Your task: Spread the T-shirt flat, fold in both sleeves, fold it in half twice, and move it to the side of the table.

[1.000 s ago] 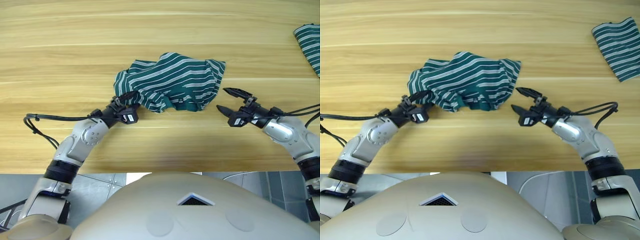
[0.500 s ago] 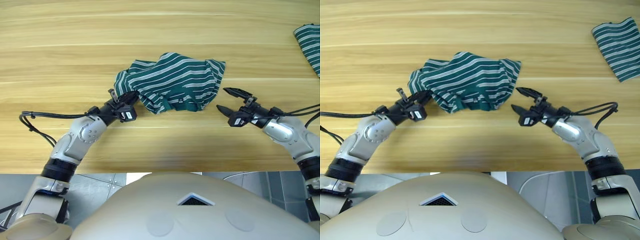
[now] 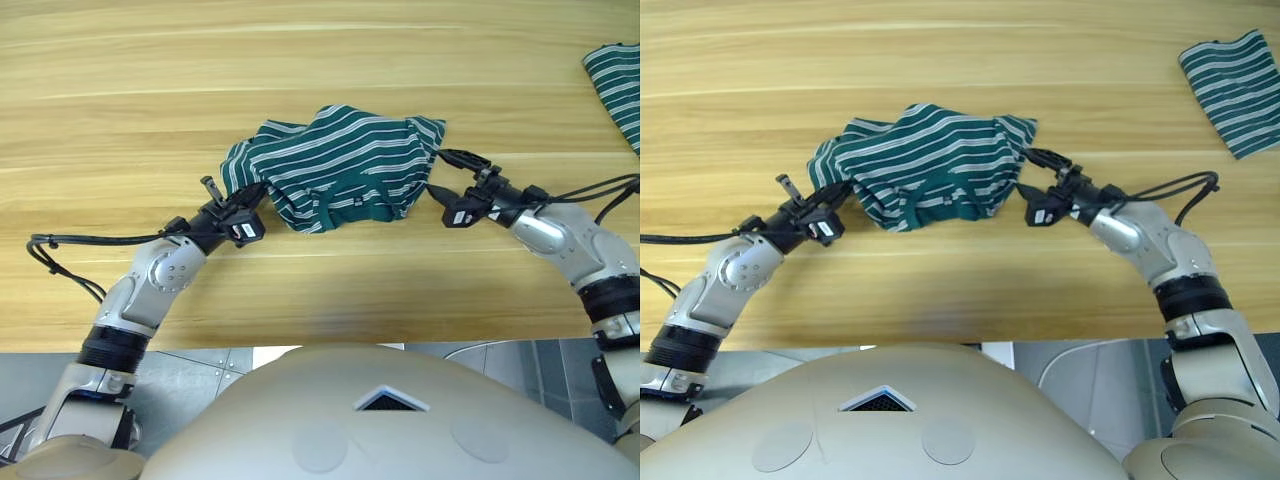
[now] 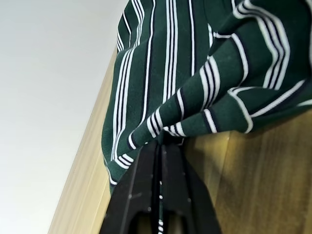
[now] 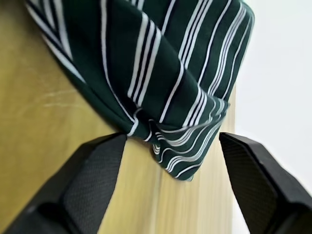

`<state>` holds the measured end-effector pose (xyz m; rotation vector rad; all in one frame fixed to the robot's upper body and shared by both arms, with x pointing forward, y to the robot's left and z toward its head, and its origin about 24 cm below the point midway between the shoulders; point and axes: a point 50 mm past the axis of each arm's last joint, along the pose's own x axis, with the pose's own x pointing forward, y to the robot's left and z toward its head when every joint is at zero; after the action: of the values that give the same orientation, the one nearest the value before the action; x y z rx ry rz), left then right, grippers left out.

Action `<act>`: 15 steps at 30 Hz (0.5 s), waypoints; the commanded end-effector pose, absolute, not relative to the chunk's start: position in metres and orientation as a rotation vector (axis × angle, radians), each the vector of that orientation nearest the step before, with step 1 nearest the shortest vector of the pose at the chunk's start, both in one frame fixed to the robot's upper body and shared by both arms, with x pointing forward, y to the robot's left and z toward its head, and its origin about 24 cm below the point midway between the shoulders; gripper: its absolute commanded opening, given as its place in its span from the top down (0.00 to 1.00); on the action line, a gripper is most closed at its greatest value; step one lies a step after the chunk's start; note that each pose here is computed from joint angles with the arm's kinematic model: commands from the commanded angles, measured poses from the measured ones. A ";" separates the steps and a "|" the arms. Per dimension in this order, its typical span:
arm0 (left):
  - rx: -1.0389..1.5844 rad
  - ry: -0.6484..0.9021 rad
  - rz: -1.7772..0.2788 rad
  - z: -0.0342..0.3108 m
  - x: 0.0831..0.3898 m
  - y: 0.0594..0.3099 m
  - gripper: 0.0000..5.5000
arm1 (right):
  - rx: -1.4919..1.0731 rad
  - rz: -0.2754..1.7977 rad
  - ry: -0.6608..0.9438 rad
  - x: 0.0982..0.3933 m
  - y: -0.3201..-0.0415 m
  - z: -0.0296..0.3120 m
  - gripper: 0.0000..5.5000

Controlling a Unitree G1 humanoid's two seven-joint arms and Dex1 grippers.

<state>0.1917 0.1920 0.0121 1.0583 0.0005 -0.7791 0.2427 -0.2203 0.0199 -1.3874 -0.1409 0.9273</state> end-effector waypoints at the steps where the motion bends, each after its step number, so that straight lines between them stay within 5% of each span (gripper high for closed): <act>1: 1.070 0.174 -0.836 -0.016 0.173 0.198 1.00 | -1.426 1.047 -0.030 0.230 -0.223 -0.005 0.36; 7: 1.075 0.167 -0.830 -0.015 0.176 0.198 1.00 | -1.415 1.077 -0.033 0.228 -0.218 -0.012 0.36; 15: 1.088 0.160 -0.819 -0.011 0.179 0.201 1.00 | -1.386 1.280 -0.084 0.183 -0.211 0.011 0.36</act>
<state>0.1934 0.1914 0.0125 1.0593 -0.0009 -0.7736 0.2015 -0.2111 0.0290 -1.3693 -0.1988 1.1411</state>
